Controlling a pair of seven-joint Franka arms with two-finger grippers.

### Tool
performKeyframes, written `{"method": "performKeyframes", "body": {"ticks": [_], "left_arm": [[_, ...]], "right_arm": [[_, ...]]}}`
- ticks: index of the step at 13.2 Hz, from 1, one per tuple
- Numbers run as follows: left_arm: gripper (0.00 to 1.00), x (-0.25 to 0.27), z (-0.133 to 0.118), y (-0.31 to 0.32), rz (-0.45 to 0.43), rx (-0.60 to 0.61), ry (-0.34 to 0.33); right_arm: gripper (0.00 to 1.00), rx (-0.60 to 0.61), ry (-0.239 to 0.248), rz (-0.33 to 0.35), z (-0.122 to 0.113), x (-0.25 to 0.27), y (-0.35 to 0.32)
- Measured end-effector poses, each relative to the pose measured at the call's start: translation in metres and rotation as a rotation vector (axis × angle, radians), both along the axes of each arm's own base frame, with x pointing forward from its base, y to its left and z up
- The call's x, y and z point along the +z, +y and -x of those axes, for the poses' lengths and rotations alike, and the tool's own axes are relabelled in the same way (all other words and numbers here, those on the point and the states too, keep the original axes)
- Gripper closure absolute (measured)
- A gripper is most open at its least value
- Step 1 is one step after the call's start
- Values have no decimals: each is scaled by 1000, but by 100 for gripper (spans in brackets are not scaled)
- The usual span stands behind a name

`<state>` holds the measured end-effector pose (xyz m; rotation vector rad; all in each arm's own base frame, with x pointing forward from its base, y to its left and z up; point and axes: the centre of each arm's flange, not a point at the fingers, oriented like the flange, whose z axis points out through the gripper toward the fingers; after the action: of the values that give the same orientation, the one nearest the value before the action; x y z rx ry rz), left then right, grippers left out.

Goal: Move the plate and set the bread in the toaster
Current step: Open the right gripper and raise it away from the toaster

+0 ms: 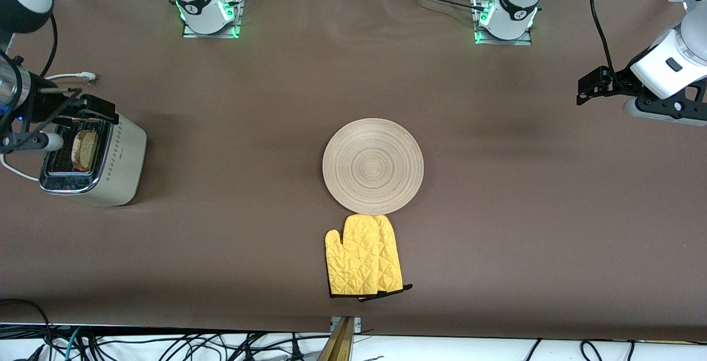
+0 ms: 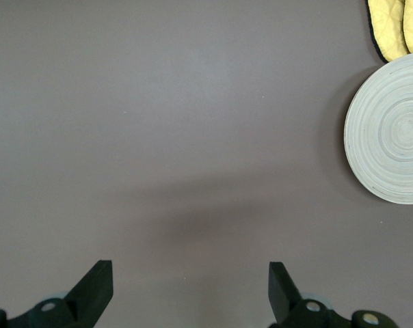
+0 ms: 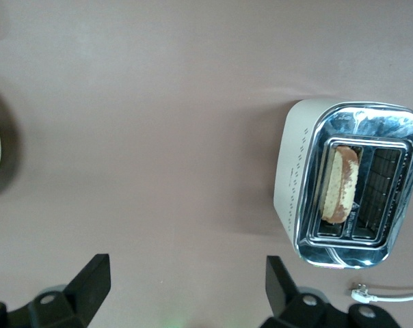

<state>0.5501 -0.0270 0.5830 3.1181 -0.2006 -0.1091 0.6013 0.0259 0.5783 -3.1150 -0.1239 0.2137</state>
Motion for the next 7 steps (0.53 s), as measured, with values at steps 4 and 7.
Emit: {"method": "performKeyframes", "body": {"ticks": [4, 7], "left_arm": [[0, 0, 0, 0, 0, 0, 0], [0, 0, 0, 0, 0, 0, 0]], "right_arm": [[0, 29, 10, -15, 3, -3, 5], [0, 34, 6, -17, 3, -1, 3]]}}
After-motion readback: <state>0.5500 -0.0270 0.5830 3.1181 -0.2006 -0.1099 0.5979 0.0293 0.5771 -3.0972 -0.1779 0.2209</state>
